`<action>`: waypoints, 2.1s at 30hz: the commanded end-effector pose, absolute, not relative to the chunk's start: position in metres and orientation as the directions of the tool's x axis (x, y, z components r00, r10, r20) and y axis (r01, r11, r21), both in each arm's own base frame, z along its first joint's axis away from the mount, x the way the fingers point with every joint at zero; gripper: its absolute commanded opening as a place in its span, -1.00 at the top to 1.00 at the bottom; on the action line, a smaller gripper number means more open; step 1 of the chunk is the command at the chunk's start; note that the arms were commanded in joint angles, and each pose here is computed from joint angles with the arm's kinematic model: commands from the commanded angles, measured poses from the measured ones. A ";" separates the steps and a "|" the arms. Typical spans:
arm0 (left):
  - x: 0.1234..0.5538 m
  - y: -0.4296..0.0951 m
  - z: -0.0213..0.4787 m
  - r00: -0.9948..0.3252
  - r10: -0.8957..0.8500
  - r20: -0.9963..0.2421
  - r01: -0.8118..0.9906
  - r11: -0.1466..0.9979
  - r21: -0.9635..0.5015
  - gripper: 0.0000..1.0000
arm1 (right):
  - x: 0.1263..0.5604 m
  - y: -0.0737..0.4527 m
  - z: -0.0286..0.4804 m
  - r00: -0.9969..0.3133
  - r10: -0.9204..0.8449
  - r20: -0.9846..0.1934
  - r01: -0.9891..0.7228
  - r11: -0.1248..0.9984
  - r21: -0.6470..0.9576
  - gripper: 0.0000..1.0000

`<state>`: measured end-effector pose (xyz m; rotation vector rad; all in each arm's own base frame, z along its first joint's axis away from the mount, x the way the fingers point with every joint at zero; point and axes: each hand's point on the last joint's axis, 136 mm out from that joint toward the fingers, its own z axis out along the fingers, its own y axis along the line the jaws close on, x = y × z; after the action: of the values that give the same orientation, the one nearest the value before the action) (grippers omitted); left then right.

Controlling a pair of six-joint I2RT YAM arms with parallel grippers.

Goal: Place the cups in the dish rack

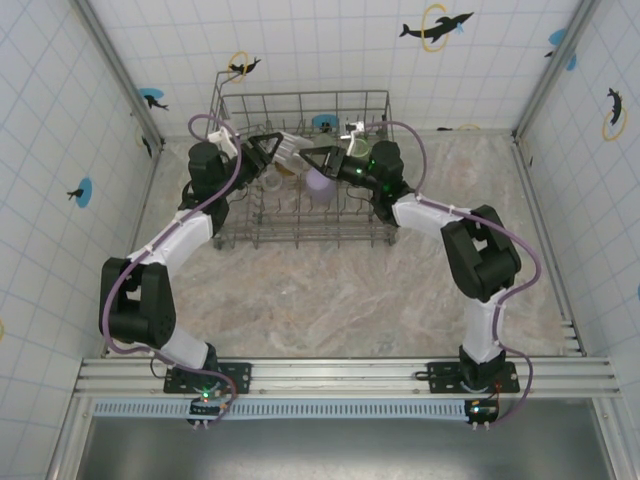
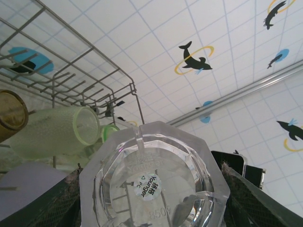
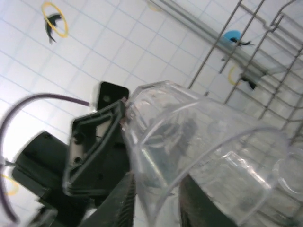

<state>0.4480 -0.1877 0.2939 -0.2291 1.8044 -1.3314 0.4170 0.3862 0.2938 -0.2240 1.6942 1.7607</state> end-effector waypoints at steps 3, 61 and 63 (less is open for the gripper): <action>0.433 -0.197 0.326 -0.626 -0.563 -0.540 0.430 0.329 -0.841 0.98 | 0.407 0.389 0.337 -0.709 0.365 -0.604 -0.664 -0.058 0.745 1.00; 0.428 -0.204 0.316 -0.797 -0.159 -0.583 0.560 0.166 -0.811 1.00 | 0.410 0.375 0.319 -0.707 0.094 -0.701 -0.707 -0.087 0.702 -0.12; 0.440 -0.195 0.317 -0.779 -0.190 -0.597 0.557 0.227 -0.799 1.00 | 0.412 0.367 0.317 -0.707 0.112 -0.698 -0.706 -0.058 0.706 -0.28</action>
<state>0.4228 -0.2089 0.3007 0.3102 1.9606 -1.7406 0.4076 0.3812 0.3051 -0.6834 1.6578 1.8840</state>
